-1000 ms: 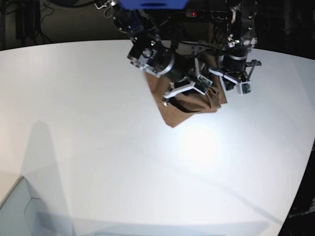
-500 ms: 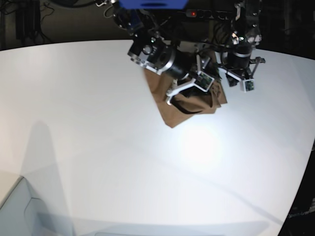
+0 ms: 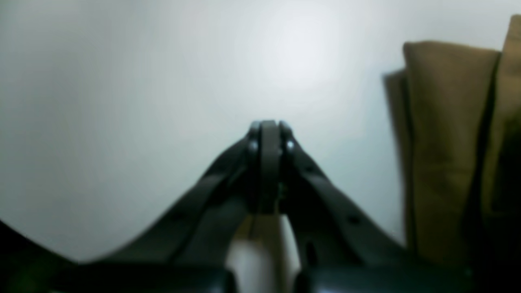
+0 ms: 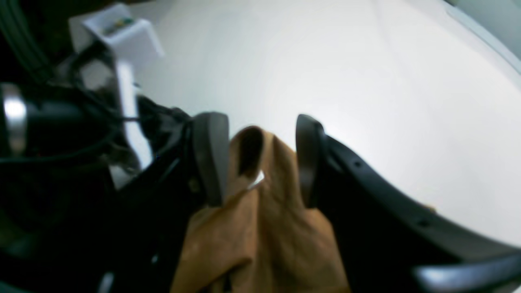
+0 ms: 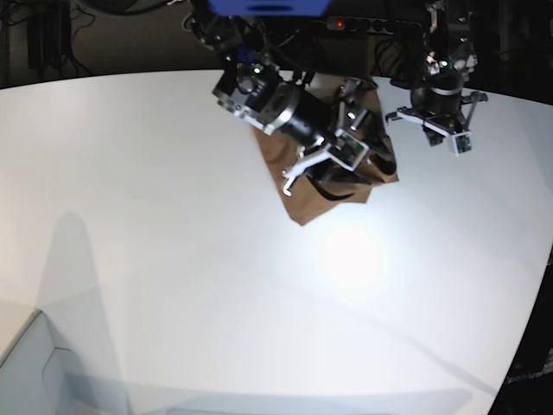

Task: Layout the t-shirt on the table in an organized manner, then fold the t-shirt properly
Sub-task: 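Lift the bundled shirt with both grippers and release the left gripper, then regrasp the shirt bundle with the left gripper and lift it with both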

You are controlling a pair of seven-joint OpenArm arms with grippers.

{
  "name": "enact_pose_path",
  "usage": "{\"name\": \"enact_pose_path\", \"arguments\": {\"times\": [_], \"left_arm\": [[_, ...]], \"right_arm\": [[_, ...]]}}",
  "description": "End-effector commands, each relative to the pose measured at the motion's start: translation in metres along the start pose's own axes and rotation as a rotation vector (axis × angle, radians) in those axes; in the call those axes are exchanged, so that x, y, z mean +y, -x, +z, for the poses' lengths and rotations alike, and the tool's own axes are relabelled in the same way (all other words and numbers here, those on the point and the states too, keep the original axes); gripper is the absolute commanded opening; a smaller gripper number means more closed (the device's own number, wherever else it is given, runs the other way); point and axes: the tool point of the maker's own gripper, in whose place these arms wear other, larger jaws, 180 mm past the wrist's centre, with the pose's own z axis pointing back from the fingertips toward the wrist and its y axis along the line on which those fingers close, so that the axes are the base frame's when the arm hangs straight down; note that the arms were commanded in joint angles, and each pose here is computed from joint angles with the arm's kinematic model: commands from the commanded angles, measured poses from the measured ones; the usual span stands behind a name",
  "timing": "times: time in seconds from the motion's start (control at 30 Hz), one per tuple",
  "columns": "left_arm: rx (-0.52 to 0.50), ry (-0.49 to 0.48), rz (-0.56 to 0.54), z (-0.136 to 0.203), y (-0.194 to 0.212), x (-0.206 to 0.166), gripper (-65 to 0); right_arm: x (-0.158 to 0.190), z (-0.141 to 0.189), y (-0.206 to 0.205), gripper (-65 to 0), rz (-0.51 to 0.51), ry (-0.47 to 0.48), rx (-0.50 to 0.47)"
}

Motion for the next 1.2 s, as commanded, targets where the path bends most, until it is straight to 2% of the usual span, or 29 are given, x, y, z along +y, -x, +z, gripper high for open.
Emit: {"name": "enact_pose_path", "arguments": {"times": [0.0,0.07,0.2,0.4,0.57,0.63,0.9,1.03,1.17], "left_arm": [[-0.064,-0.004,-0.006,0.006,-0.018,0.003,-65.0],[-0.087,-0.014,-0.002,0.011,-0.026,0.008,-65.0],[-0.128,-0.047,0.005,0.016,-0.041,0.021,-65.0],[-0.163,-0.128,0.026,0.019,-0.054,0.053,-65.0],[-0.172,-0.157,0.036,0.021,-0.057,0.064,-65.0],[-0.176,-0.146,0.054,0.022,-0.058,0.063,-65.0],[-0.167,-0.077,0.156,0.026,-0.056,0.052,-64.6],[-0.154,-0.057,0.193,0.031,-0.05,0.048,-64.5],[-0.153,-0.013,0.26,0.041,-0.05,0.04,-64.5]], "right_arm": [[-0.006,-0.001,-0.006,-37.5,-0.014,0.012,-0.031],[-0.013,-0.002,0.008,-37.5,-0.031,0.026,0.001],[-0.007,-0.011,0.03,-38.0,-0.053,-0.004,0.055],[0.021,-0.023,0.05,-37.7,-0.062,-0.094,0.106],[0.046,-0.034,0.048,-37.6,-0.028,-0.175,0.109],[0.045,-0.037,0.042,-37.5,-0.009,-0.182,0.098],[0.023,-0.045,0.028,-37.5,0.038,-0.157,0.072],[-0.007,-0.037,0.016,-37.4,0.032,-0.073,0.039],[-0.022,-0.024,-0.002,-37.4,0.034,-0.013,-0.01]]}}
